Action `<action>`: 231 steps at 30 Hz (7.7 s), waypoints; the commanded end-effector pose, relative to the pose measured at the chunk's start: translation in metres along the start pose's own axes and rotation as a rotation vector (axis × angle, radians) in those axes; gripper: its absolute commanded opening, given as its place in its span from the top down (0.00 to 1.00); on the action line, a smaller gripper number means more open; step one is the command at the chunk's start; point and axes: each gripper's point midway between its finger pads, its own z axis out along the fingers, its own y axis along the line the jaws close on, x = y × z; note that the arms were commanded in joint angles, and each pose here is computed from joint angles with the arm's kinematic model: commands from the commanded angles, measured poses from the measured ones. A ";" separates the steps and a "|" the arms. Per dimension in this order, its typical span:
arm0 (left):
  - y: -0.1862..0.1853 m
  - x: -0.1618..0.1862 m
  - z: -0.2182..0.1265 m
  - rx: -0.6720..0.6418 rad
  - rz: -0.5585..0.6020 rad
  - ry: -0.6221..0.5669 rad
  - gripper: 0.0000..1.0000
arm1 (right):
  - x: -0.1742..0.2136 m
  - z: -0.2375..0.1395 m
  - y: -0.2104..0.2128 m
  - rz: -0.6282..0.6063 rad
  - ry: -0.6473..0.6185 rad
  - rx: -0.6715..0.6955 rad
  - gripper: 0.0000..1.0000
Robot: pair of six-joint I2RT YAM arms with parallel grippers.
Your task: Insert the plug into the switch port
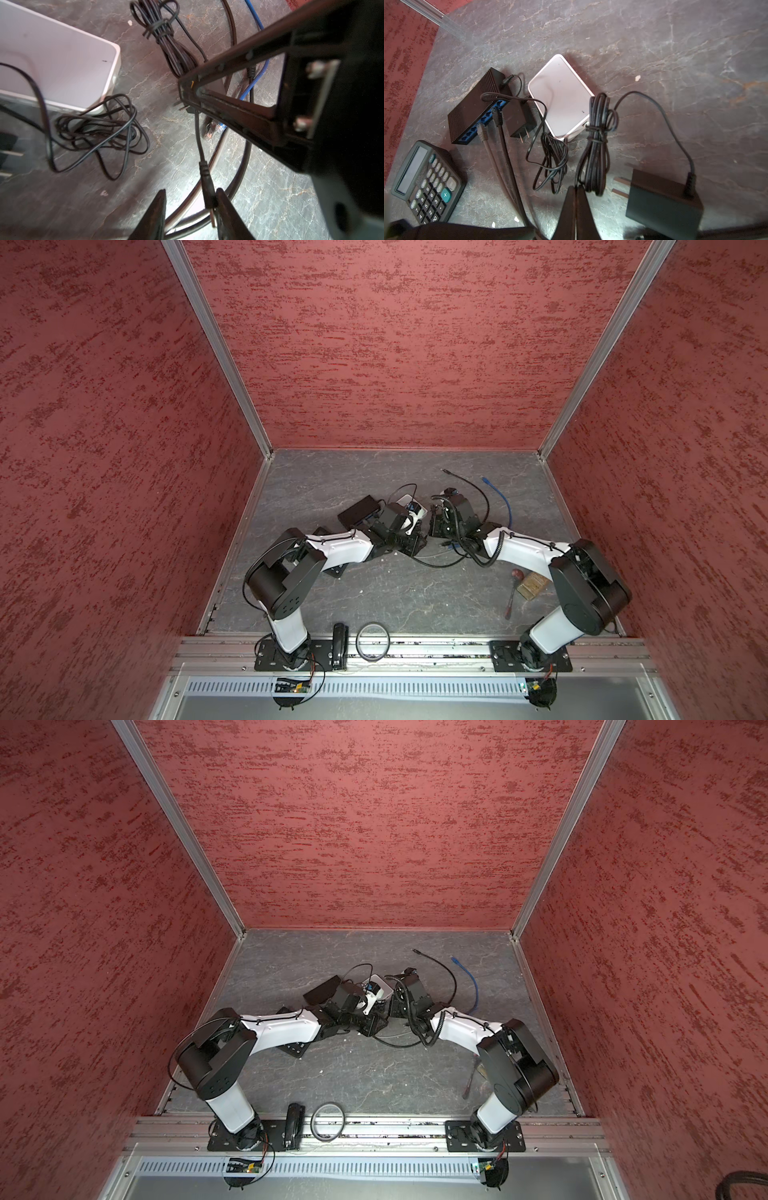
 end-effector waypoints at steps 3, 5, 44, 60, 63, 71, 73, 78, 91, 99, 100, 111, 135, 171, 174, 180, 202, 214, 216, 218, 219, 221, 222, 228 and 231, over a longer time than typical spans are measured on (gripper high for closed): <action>-0.008 -0.007 0.006 0.049 0.003 -0.016 0.65 | -0.013 -0.009 0.009 0.003 -0.050 -0.052 1.00; -0.007 -0.006 0.007 0.045 0.000 -0.020 0.70 | -0.013 -0.010 0.010 -0.001 -0.051 -0.055 1.00; -0.011 -0.021 0.003 0.104 -0.003 -0.222 1.00 | 0.023 -0.020 0.035 0.200 0.045 -0.307 0.68; -0.009 -0.016 0.005 0.076 0.020 -0.202 0.77 | 0.018 -0.016 0.040 0.184 0.035 -0.326 0.99; -0.007 -0.011 0.004 0.075 0.026 -0.177 0.72 | 0.010 -0.021 0.037 0.144 0.000 -0.290 0.99; -0.008 -0.006 0.001 0.080 0.054 -0.144 0.78 | -0.004 -0.030 0.034 0.064 -0.061 -0.248 0.99; -0.009 -0.006 0.002 0.082 0.056 -0.144 0.84 | -0.004 -0.029 0.035 0.057 -0.061 -0.250 0.98; -0.010 -0.008 0.003 0.087 0.058 -0.140 0.93 | -0.006 -0.031 0.034 0.040 -0.072 -0.244 0.98; -0.007 -0.013 0.005 0.081 0.051 -0.182 1.00 | 0.003 -0.033 0.030 0.070 -0.028 -0.223 0.69; -0.006 -0.012 0.004 0.078 0.052 -0.189 1.00 | 0.005 -0.039 0.035 0.087 0.000 -0.246 0.68; -0.008 -0.012 0.004 0.083 0.054 -0.190 1.00 | 0.005 -0.038 0.036 0.091 -0.001 -0.253 0.68; -0.011 -0.012 0.005 0.092 0.055 -0.189 1.00 | 0.008 -0.025 0.040 0.105 0.021 -0.278 0.75; 0.000 -0.004 0.005 0.060 0.039 -0.157 0.80 | 0.001 -0.023 0.036 0.115 -0.020 -0.275 0.97; 0.105 -0.065 -0.040 -0.360 0.165 0.016 0.16 | -0.034 -0.104 -0.042 0.282 -0.271 -0.215 0.97; 0.109 -0.075 -0.033 -0.380 0.192 0.046 0.07 | -0.033 -0.103 -0.041 0.279 -0.262 -0.215 0.96; 0.116 -0.092 -0.017 -0.418 0.243 0.080 0.00 | -0.028 -0.100 -0.043 0.271 -0.246 -0.211 0.96; 0.144 -0.079 0.030 -0.503 -0.170 0.189 0.00 | -0.018 -0.092 -0.047 0.272 -0.229 -0.214 0.95; 0.113 -0.079 0.044 -0.272 -0.240 0.158 0.00 | -0.013 -0.090 -0.051 0.272 -0.228 -0.209 0.95; 0.110 -0.081 0.045 -0.252 -0.232 0.153 0.00 | -0.013 -0.089 -0.052 0.270 -0.230 -0.206 0.95; 0.108 -0.082 0.044 -0.237 -0.218 0.144 0.00 | -0.013 -0.089 -0.052 0.266 -0.230 -0.204 0.95; 0.105 -0.083 0.043 -0.223 -0.209 0.137 0.00 | -0.013 -0.089 -0.052 0.265 -0.231 -0.202 0.95; 0.102 -0.088 0.039 -0.215 -0.184 0.116 0.00 | -0.012 -0.089 -0.053 0.264 -0.232 -0.199 0.94; 0.103 -0.090 0.037 -0.228 -0.170 0.113 0.00 | -0.012 -0.089 -0.053 0.263 -0.230 -0.197 0.95; 0.127 -0.095 0.009 -0.422 -0.049 0.151 0.00 | -0.012 -0.089 -0.054 0.261 -0.232 -0.193 0.94; 0.136 -0.107 -0.003 -0.499 -0.009 0.125 0.00 | -0.012 -0.088 -0.054 0.263 -0.233 -0.194 0.94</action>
